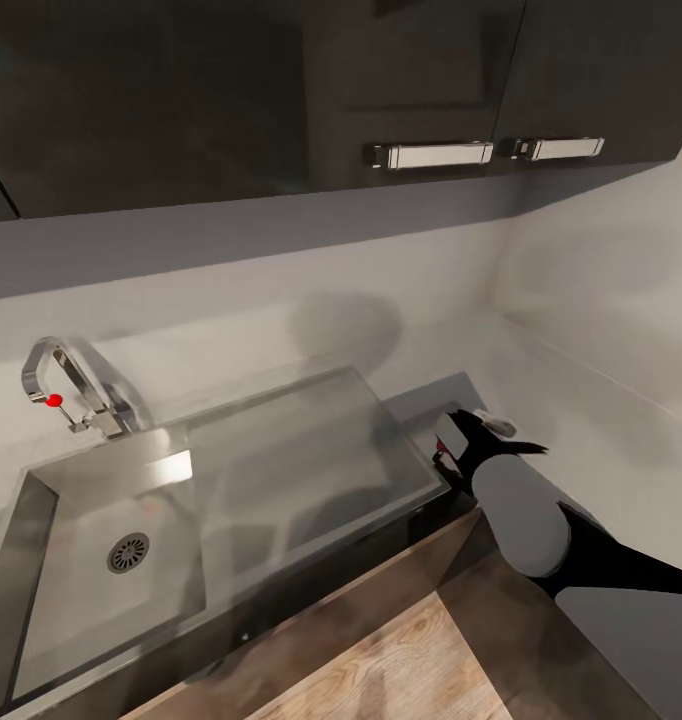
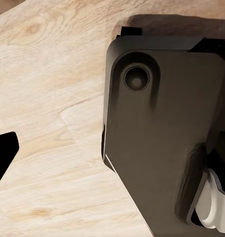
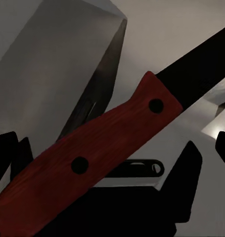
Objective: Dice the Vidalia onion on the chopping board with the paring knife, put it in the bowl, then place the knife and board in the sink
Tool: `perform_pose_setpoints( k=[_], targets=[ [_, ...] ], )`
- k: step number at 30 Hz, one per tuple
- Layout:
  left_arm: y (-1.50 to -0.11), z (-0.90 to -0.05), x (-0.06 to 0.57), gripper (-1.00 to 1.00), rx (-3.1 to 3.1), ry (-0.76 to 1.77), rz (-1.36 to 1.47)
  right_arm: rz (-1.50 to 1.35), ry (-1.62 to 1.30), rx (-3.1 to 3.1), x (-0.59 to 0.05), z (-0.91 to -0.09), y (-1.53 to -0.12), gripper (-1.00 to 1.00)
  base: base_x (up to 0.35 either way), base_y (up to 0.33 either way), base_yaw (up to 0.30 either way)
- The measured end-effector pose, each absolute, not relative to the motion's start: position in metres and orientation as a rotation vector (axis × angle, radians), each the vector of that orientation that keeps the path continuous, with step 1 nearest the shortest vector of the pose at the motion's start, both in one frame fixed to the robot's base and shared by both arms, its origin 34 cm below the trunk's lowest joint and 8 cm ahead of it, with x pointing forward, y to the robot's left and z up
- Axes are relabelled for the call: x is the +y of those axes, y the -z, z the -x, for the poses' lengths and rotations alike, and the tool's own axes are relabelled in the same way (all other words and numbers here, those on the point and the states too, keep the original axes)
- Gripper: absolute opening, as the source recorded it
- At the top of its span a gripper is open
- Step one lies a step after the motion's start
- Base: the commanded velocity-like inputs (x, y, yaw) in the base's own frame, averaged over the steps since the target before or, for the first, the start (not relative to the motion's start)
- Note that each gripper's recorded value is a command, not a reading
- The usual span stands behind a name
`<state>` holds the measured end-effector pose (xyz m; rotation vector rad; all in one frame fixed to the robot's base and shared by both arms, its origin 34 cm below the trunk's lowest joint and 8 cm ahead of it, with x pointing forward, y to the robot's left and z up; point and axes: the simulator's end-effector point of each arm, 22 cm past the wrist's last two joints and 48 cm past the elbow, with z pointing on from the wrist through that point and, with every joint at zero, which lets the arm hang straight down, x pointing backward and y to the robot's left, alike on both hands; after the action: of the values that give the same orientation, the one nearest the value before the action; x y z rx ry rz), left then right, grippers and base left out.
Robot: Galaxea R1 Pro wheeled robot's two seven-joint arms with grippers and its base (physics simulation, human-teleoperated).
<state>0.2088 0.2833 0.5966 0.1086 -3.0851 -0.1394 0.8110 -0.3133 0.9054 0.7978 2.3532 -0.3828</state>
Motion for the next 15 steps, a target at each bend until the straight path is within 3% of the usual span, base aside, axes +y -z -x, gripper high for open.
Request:
perform_pose_setpoints(
  k=[15],
  targets=[
    [-0.5966,-0.2088,0.2835,1.00,-3.085,0.140,-0.109,-0.796,0.383,2.356,-0.3125,-0.8106,-0.9047,1.00,0.000,0.000,0.000]
  ],
)
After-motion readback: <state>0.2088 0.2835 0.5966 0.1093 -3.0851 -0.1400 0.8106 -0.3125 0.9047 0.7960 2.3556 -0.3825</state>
